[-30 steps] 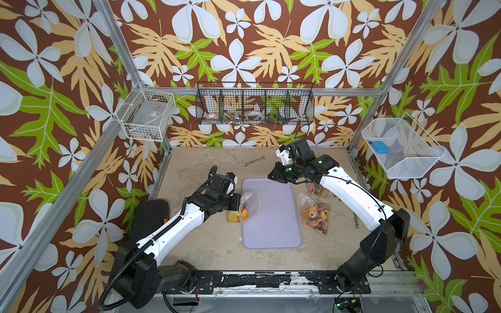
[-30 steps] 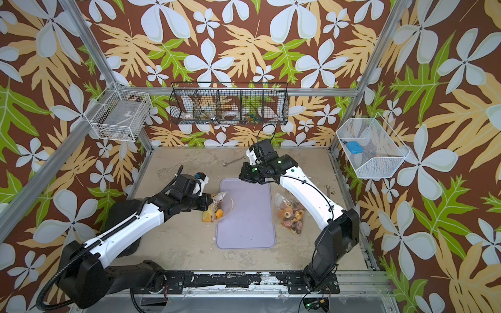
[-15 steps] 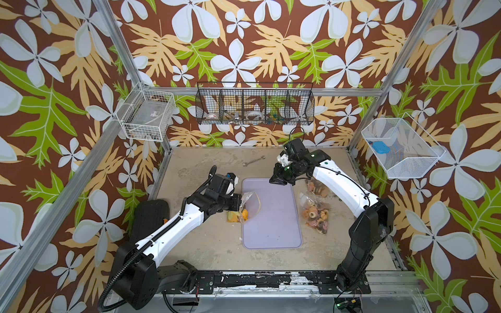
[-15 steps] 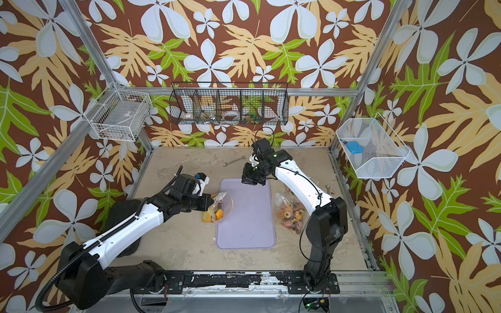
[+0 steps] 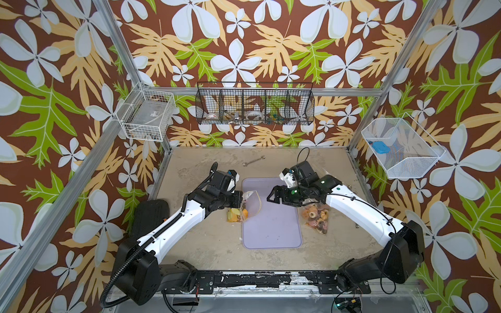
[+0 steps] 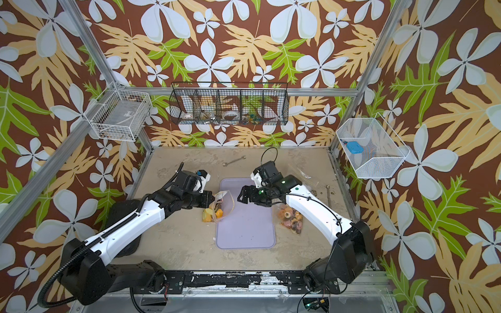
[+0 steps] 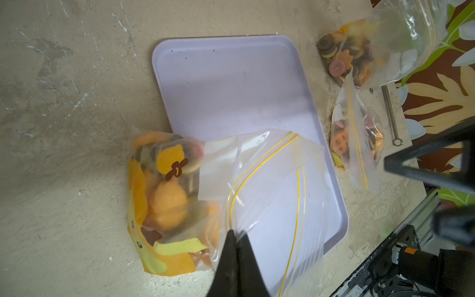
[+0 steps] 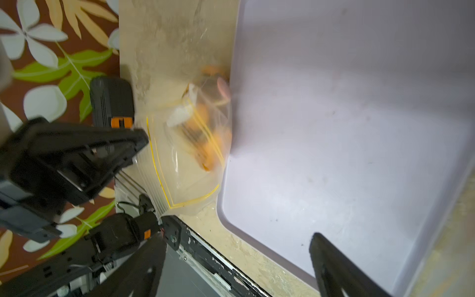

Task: Pour cookies out of the ziploc bag
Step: Open the ziploc bag at the center of the board, then adjust the ziploc bag at the center of the board.

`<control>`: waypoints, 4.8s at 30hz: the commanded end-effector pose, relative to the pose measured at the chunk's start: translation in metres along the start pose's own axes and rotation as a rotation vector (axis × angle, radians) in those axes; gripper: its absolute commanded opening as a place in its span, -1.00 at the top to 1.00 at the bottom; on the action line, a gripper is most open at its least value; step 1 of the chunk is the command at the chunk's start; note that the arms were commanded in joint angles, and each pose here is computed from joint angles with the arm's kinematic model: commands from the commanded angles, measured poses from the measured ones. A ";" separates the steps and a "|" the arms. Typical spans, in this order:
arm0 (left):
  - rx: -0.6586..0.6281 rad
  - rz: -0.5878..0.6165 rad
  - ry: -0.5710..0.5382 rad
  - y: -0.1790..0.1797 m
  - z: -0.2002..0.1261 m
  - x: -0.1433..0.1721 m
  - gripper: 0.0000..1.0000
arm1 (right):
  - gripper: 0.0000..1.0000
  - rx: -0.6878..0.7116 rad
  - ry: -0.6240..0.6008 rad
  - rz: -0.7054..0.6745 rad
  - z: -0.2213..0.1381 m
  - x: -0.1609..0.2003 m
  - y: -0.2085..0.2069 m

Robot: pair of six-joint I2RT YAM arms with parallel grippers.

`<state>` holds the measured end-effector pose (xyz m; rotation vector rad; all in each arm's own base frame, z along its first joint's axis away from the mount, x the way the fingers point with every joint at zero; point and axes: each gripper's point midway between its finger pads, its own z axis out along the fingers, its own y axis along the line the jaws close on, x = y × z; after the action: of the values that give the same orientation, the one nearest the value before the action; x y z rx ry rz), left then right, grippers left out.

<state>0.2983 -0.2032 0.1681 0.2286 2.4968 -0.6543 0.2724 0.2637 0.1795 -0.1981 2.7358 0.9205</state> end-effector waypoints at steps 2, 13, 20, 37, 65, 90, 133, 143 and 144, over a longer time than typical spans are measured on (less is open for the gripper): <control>0.014 -0.002 0.016 -0.003 0.000 0.001 1.00 | -0.84 0.009 -0.050 -0.108 0.030 -0.005 0.018; -0.060 0.029 -0.040 0.002 -0.033 -0.009 1.00 | -0.66 0.150 -0.012 -0.099 0.082 -0.007 -0.005; -0.174 0.047 -0.090 0.019 -0.063 -0.026 1.00 | -0.53 0.169 -0.015 -0.146 0.082 -0.017 0.009; -0.034 0.014 0.003 0.012 -0.022 -0.007 1.00 | -1.00 0.028 -0.155 -0.360 0.024 0.004 0.032; 0.019 0.056 0.030 0.000 -0.002 -0.025 1.00 | -0.39 -0.242 -0.219 -0.685 0.078 0.022 0.122; 0.069 0.047 0.017 -0.004 -0.008 -0.014 1.00 | -0.30 -0.276 -0.348 -0.594 0.069 0.035 0.106; 0.230 -0.068 0.040 -0.005 -0.009 -0.022 0.40 | 0.95 -0.280 -0.244 -0.489 0.109 0.034 0.087; -0.060 -0.125 -0.144 0.049 -0.049 -0.026 -0.99 | 0.99 -0.319 -0.222 -0.428 0.101 0.016 0.085; -0.095 -0.131 -0.172 0.057 -0.054 -0.025 -0.99 | 1.00 -0.322 -0.217 -0.430 0.100 0.013 0.088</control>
<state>0.3039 -0.1610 0.2041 0.1105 2.4007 -0.7684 0.2590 0.3875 0.1373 -0.6600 2.2232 1.1144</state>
